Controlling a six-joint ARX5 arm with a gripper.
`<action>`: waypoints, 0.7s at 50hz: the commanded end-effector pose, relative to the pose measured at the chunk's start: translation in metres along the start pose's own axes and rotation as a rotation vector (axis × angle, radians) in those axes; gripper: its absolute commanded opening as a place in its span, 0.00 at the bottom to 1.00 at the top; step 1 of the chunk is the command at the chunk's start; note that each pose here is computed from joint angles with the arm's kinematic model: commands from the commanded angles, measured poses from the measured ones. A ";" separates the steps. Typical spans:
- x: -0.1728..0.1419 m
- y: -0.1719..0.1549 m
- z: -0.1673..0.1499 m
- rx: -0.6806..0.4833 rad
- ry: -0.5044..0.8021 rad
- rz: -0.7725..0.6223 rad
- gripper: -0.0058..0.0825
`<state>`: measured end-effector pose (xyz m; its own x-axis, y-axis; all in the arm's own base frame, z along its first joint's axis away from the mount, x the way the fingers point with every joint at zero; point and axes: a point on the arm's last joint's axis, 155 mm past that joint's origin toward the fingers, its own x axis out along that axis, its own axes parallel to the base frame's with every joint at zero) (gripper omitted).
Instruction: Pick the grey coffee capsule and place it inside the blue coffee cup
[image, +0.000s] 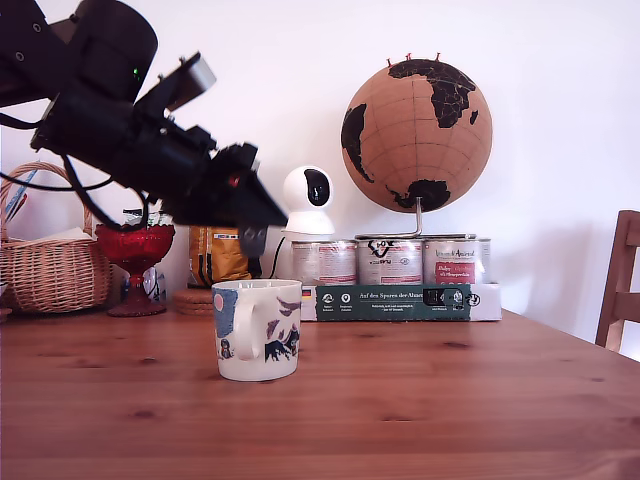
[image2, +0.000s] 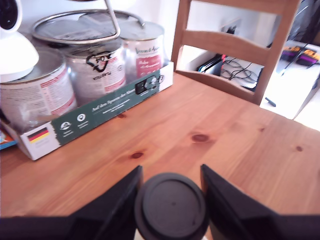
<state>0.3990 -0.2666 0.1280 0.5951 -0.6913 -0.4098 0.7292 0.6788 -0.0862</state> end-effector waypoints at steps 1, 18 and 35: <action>0.001 0.001 -0.007 -0.004 0.022 0.000 0.31; 0.001 0.003 -0.009 -0.006 0.029 0.014 0.51; -0.019 0.004 0.019 -0.024 -0.018 0.046 0.05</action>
<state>0.3952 -0.2595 0.1198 0.5932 -0.6619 -0.4582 0.6998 0.7054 -0.1130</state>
